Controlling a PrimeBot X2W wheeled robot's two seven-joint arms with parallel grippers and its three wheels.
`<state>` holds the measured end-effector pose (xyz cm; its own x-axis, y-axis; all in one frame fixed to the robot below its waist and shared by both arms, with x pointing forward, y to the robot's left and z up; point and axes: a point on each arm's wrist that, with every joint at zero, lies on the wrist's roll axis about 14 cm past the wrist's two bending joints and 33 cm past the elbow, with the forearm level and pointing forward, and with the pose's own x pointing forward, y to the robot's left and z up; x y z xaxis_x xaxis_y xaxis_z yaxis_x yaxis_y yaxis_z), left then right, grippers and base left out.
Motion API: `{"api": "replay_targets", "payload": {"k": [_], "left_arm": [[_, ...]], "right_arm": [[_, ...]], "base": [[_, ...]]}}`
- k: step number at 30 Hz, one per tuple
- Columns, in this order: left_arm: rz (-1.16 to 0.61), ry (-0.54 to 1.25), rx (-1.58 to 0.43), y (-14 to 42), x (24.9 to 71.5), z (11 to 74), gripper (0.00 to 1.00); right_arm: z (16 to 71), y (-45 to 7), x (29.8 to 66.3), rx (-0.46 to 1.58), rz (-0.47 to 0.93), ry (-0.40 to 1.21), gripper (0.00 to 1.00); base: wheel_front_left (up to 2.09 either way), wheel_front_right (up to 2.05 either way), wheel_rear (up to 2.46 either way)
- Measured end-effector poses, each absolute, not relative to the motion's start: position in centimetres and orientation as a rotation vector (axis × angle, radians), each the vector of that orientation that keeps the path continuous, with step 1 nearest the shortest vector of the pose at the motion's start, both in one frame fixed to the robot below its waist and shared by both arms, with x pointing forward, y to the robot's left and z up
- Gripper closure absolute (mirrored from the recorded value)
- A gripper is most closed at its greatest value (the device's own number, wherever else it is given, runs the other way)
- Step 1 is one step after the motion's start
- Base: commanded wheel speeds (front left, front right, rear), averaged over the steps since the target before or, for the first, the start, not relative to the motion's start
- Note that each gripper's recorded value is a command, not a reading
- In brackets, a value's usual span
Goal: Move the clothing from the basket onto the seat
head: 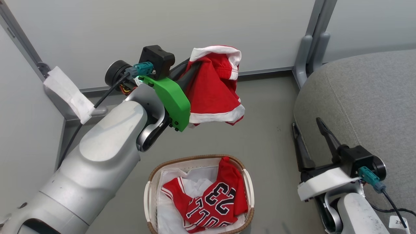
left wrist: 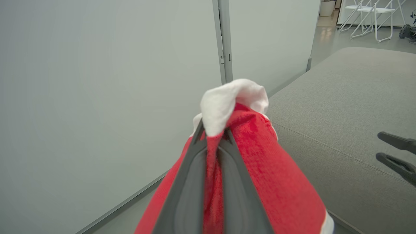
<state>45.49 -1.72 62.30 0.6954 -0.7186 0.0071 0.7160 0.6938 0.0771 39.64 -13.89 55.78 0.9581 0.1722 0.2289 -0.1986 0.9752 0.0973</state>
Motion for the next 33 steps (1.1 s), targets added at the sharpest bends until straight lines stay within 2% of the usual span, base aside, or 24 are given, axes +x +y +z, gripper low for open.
{"api": "replay_targets", "payload": {"k": [8, 14, 33], "left_arm": [[-0.804, -0.023, 0.062, -1.5, 45.5, 61.9, 1.00], [-0.806, -0.013, 0.053, -1.6, 45.6, 61.6, 1.00], [-0.829, -0.012, 0.043, -1.9, 44.9, 61.8, 1.00]], "right_arm": [[58.3, -8.5, 39.8, 0.075, 0.358, -0.287, 0.00], [57.7, -4.9, 40.1, -0.037, 0.470, -0.273, 0.00], [56.5, -1.8, 43.3, -0.186, 0.573, -0.214, 0.00]], "base": [[0.00, 0.00, 0.00], [0.00, 0.00, 0.00], [0.00, 0.00, 0.00]]}}
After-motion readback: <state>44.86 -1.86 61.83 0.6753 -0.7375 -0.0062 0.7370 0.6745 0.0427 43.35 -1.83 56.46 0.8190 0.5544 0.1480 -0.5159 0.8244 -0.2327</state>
